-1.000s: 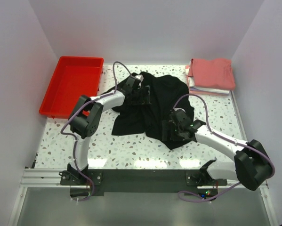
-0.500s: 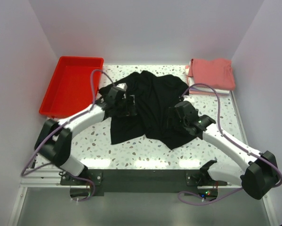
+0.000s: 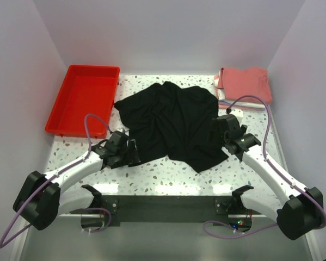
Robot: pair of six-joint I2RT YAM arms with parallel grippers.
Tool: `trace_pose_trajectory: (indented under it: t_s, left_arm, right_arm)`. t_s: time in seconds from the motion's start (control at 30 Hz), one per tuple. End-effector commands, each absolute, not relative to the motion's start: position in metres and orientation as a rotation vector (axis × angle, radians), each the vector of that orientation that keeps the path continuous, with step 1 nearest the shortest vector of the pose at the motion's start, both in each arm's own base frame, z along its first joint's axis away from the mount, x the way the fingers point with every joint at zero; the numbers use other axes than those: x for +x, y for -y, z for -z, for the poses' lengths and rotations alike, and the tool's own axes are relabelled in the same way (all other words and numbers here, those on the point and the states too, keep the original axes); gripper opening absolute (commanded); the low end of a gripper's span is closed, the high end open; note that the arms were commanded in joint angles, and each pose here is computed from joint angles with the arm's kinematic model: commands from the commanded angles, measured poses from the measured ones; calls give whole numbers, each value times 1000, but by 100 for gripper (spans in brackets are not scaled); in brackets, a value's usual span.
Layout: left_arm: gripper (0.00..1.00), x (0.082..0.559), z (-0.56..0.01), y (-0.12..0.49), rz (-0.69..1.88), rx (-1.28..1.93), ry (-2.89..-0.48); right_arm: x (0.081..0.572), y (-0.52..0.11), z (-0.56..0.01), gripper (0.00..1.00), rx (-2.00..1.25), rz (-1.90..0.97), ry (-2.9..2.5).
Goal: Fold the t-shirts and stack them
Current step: Flatten the tshirt out
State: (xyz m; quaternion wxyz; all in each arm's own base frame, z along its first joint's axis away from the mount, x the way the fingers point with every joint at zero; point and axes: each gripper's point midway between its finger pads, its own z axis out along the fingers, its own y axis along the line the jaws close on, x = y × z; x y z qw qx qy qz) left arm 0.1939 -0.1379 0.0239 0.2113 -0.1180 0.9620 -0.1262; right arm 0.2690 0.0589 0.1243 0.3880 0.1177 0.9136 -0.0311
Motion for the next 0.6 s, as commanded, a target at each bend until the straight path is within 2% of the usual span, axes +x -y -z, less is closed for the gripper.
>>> trace_pose_trajectory:
  t_s: [0.0, 0.13, 0.17, 0.2, 0.27, 0.33, 0.53, 0.57]
  left_arm:
    - [94, 197, -22, 140, 344, -382, -2672]
    - [81, 197, -19, 151, 407, -342, -2692]
    - [72, 196, -18, 153, 424, -342, -2698]
    - [68, 191, -14, 156, 452, -331, -2716]
    - [62, 183, -13, 166, 515, -307, -2735]
    - [60, 171, -5, 170, 540, -283, -2770]
    - [45, 163, 7, 140, 305, -358, -2809]
    - [40, 165, 7, 138, 292, -359, -2799]
  right_arm:
    - [270, -50, -125, 99, 314, 113, -2303]
    - [271, -50, -120, 99, 316, 113, -2318]
    - [270, -49, -119, 99, 320, 120, -2321]
    - [270, -47, -117, 99, 329, 127, -2322]
    - [269, -44, -114, 99, 347, 130, -2334]
    - [270, -41, -110, 99, 362, 129, -2347]
    - [275, -41, -106, 99, 378, 96, -2352]
    - [276, -41, -106, 99, 371, 94, -2351]
